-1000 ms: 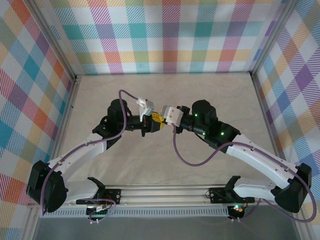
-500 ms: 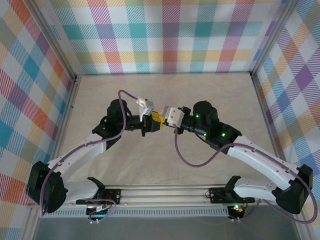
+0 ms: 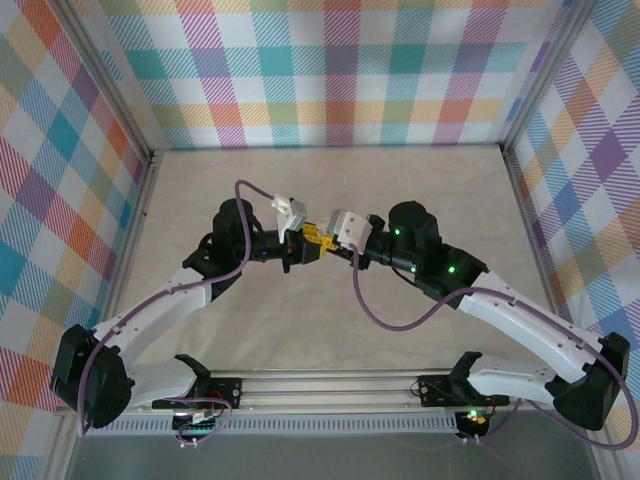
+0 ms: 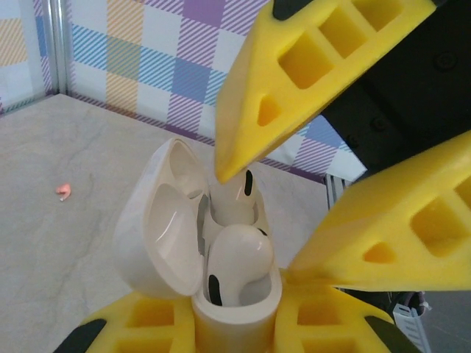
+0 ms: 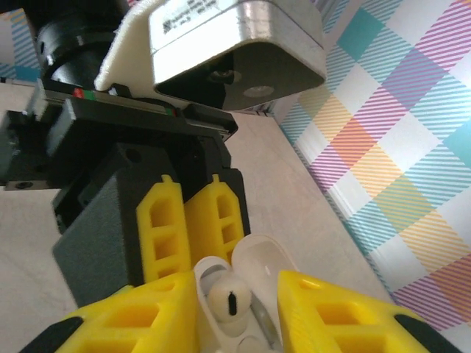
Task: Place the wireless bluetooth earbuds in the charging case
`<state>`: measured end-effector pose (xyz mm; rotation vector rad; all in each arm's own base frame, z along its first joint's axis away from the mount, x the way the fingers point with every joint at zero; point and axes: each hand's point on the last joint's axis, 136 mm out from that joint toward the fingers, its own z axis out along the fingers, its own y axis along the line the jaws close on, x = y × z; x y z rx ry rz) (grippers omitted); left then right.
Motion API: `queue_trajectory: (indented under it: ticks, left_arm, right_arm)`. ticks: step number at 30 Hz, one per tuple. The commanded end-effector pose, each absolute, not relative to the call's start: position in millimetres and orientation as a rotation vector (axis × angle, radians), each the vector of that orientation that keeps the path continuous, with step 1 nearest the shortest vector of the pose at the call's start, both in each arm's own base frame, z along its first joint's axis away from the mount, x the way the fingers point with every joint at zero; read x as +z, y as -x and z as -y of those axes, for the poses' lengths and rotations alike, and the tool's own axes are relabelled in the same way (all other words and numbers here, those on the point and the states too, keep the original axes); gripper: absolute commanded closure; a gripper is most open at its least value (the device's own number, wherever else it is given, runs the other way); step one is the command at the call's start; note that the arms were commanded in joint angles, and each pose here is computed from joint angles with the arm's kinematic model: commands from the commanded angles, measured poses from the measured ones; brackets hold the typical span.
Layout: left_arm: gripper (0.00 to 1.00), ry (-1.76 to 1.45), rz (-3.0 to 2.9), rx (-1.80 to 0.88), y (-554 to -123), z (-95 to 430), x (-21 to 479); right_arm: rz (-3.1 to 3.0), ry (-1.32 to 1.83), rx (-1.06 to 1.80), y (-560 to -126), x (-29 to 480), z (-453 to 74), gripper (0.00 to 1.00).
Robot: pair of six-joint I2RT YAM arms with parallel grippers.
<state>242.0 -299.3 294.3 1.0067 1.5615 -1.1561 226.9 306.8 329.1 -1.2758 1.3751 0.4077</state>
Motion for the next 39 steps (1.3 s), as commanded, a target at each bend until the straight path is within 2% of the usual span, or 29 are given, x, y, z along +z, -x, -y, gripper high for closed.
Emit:
queue_trajectory:
  ticks: [1, 9, 12, 17, 25, 39]
  left_arm:
    - [1.00, -1.014, -1.463, -1.117, -240.3, 297.5, 319.9]
    - [1.00, -1.036, -1.471, -1.100, -241.9, 298.6, 310.6]
    - [1.00, -1.054, -1.465, -1.097, -240.3, 299.2, 307.3]
    - [1.00, -1.100, -1.437, -1.100, -232.6, 299.8, 302.9]
    - [1.00, -1.173, -1.353, -1.045, -218.4, 294.3, 303.2]
    - [1.00, -1.205, -1.361, -1.051, -219.6, 298.1, 302.8]
  right_arm:
    - [-1.388, 1.206, 0.528, -209.4, 365.7, -300.8, 0.64]
    - [-1.507, 1.044, 0.636, -208.6, 404.5, -275.4, 0.57]
    - [-1.633, 0.916, 0.623, -232.8, 406.0, -259.5, 0.56]
    - [-1.884, 0.781, 0.656, -267.9, 379.4, -248.3, 0.55]
    - [-2.170, 0.594, 0.839, -299.7, 334.5, -246.7, 0.55]
    - [-2.150, 0.698, 1.275, -278.4, 316.1, -287.0, 0.60]
